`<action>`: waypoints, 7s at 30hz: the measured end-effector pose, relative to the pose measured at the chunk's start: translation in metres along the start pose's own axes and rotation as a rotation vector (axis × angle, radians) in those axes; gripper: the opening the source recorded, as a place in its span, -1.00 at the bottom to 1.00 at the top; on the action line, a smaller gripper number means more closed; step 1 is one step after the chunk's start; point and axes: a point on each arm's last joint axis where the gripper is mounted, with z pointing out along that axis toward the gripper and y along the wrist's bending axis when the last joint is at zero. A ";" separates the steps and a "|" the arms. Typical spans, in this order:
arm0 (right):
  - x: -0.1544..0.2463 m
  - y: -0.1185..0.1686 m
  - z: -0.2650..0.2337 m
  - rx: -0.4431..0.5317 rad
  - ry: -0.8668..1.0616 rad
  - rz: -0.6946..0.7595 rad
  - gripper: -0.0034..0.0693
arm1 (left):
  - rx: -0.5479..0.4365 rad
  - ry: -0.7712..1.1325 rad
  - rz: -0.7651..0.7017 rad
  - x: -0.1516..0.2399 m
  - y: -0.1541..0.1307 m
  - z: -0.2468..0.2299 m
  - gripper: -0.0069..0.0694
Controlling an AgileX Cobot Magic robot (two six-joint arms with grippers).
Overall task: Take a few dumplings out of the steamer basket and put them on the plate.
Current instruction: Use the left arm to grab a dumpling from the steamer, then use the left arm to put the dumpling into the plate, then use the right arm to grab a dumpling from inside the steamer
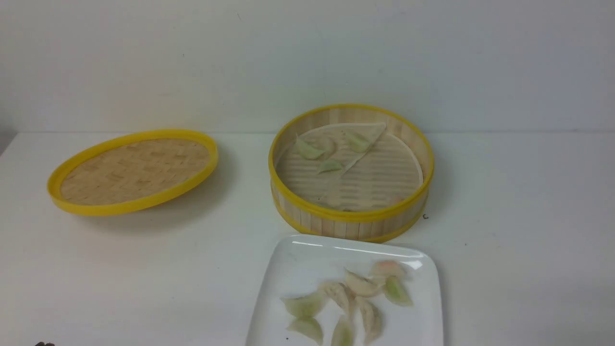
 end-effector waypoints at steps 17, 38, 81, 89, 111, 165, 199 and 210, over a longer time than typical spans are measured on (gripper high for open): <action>0.000 0.000 0.000 0.000 0.000 0.000 -0.95 | -0.008 -0.036 0.005 -0.003 0.001 0.000 -0.84; -0.021 0.009 -0.003 -0.141 -0.237 0.281 -0.95 | 0.136 -0.530 -0.534 -0.152 0.009 -0.051 -0.84; -0.170 0.073 0.001 -0.245 0.741 0.013 -0.95 | 0.621 0.572 0.604 -0.235 -0.139 0.410 -0.65; -0.169 0.075 -0.001 -0.256 0.762 0.030 -0.95 | 0.646 0.580 0.710 -0.184 -0.147 0.446 0.19; -0.169 0.075 -0.001 -0.256 0.762 0.030 -0.95 | 0.537 0.708 0.789 -0.168 -0.147 0.448 -0.24; -0.196 0.135 0.202 -0.431 0.917 -0.195 -0.95 | 0.440 0.816 0.340 -0.252 -0.123 0.134 -0.82; -0.057 0.222 0.458 -0.535 0.797 -0.404 -0.17 | 0.460 0.855 0.221 -0.224 -0.094 0.070 -0.84; -0.198 0.213 0.366 -0.537 0.753 -0.341 -0.16 | 0.451 0.833 0.232 -0.225 -0.093 0.072 -0.84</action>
